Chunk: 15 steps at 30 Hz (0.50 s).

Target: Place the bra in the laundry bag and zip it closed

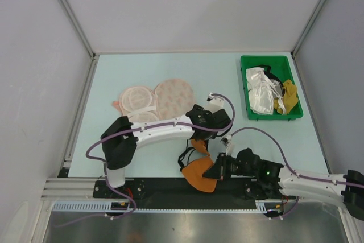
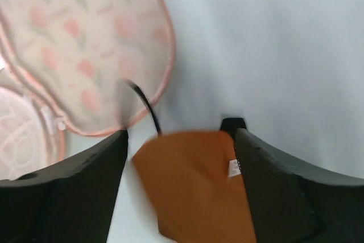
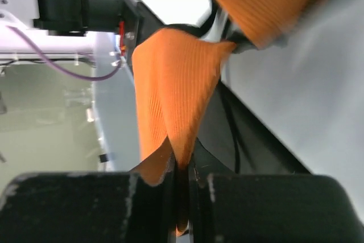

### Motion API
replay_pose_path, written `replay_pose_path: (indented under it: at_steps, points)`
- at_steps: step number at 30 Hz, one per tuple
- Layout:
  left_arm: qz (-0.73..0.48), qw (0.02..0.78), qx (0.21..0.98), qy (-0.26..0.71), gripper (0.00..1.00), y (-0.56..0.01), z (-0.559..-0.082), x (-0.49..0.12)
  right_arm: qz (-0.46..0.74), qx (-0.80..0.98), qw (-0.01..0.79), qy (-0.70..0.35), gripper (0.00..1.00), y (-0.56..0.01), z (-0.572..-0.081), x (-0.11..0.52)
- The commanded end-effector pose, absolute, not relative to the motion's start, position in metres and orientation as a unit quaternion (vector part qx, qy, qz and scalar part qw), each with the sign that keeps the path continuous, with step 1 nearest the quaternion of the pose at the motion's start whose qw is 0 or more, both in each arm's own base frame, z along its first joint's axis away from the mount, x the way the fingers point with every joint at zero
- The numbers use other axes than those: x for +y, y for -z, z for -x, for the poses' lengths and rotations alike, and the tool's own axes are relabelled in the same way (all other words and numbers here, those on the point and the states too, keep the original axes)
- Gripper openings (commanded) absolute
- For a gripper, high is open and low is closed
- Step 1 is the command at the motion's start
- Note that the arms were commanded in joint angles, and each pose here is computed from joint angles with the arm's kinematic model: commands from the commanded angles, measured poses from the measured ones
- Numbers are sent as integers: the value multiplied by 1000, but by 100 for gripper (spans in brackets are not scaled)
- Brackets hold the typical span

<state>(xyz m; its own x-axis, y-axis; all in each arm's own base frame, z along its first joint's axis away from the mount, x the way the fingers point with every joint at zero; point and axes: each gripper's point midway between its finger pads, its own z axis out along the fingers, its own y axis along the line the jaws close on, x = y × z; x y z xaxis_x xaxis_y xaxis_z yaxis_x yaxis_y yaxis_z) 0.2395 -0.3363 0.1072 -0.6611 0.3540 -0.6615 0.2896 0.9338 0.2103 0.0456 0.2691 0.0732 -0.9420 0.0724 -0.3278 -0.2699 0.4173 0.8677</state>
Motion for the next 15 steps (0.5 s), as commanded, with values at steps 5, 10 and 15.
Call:
replay_pose_path:
  at_steps: [5, 10, 15]
  points:
    - [-222, 411, 875, 126, 99, -220, -225, -361, 5, 876, 101, -471, 27, -44, -33, 233]
    - [-260, 399, 852, 217, 100, -243, -192, -340, -2, 887, 120, -447, 34, -35, -40, 223]
    - [-173, 371, 871, 272, 98, -223, -183, -308, -4, 896, 114, -430, 36, -29, -41, 220]
